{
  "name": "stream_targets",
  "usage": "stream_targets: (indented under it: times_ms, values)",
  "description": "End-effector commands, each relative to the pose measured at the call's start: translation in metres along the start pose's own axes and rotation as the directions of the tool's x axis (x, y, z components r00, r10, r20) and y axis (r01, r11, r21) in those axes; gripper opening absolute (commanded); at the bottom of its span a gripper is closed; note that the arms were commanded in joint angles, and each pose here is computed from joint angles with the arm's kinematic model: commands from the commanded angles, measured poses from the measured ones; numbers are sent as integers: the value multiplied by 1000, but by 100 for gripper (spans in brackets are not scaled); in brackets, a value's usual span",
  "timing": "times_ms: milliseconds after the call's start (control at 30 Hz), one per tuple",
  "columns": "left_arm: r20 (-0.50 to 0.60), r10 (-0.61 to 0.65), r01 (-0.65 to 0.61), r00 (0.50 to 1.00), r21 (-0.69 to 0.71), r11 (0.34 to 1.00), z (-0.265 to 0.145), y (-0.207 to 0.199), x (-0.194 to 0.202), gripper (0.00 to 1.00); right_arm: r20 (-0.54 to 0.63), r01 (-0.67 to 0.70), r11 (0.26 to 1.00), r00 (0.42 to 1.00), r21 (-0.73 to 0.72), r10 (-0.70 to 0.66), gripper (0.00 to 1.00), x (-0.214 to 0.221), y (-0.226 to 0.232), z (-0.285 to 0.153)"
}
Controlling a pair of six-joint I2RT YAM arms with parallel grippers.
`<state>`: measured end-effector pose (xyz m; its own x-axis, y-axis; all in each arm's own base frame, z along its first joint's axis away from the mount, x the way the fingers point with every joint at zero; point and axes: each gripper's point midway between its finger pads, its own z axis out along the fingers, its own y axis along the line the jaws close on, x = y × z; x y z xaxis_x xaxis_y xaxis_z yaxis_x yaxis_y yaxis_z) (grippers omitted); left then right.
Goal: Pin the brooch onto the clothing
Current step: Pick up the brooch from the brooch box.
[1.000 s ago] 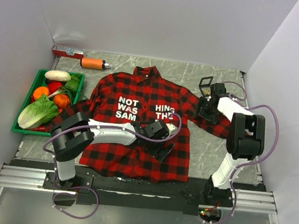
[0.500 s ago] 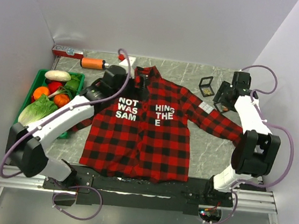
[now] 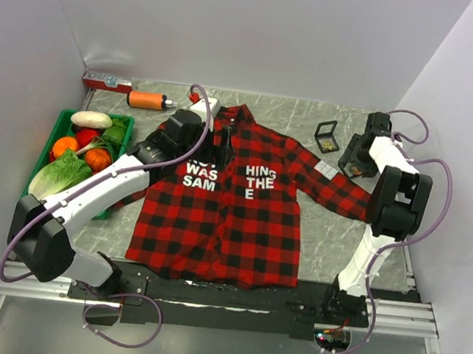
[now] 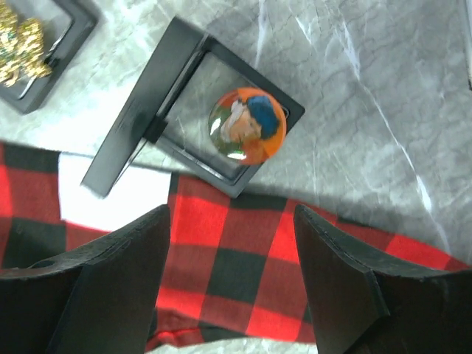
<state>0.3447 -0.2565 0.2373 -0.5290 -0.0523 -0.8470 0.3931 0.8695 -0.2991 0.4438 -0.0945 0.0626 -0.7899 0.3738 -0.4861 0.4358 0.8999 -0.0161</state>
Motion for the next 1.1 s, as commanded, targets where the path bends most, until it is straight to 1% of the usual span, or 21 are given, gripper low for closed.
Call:
stream_targets:
  times_ms: [0,133,267,400,600,633,933,1067]
  values:
    - [21,-2,1,1000,42,999,-1,-10,-9,96,59,-22,1000,998,16,21,74,-30,-10,-3]
    - [6,-2,2,1000,35,999,3,-8,-6,96,38,-46,999,998,23,45,74,-28,-17,10]
    - [-13,-12,13,1000,59,998,5,-13,-1,96,17,-80,997,997,-16,80,73,-27,-18,21]
    - [-28,-22,25,999,78,997,7,-16,2,97,13,-99,993,995,-65,100,73,-27,-13,25]
    - [-38,-26,30,999,92,995,7,-19,4,96,20,-116,990,993,-81,118,73,-31,-11,28]
    - [-39,-27,31,999,92,995,8,-18,5,97,11,-117,988,993,-104,118,74,-30,-6,29]
    - [-39,-23,27,999,87,996,7,-18,5,96,-4,-133,987,991,-94,134,73,-32,-6,33]
    - [-38,-23,27,999,90,996,7,-19,4,96,-36,-137,988,990,-73,135,73,-29,-7,40]
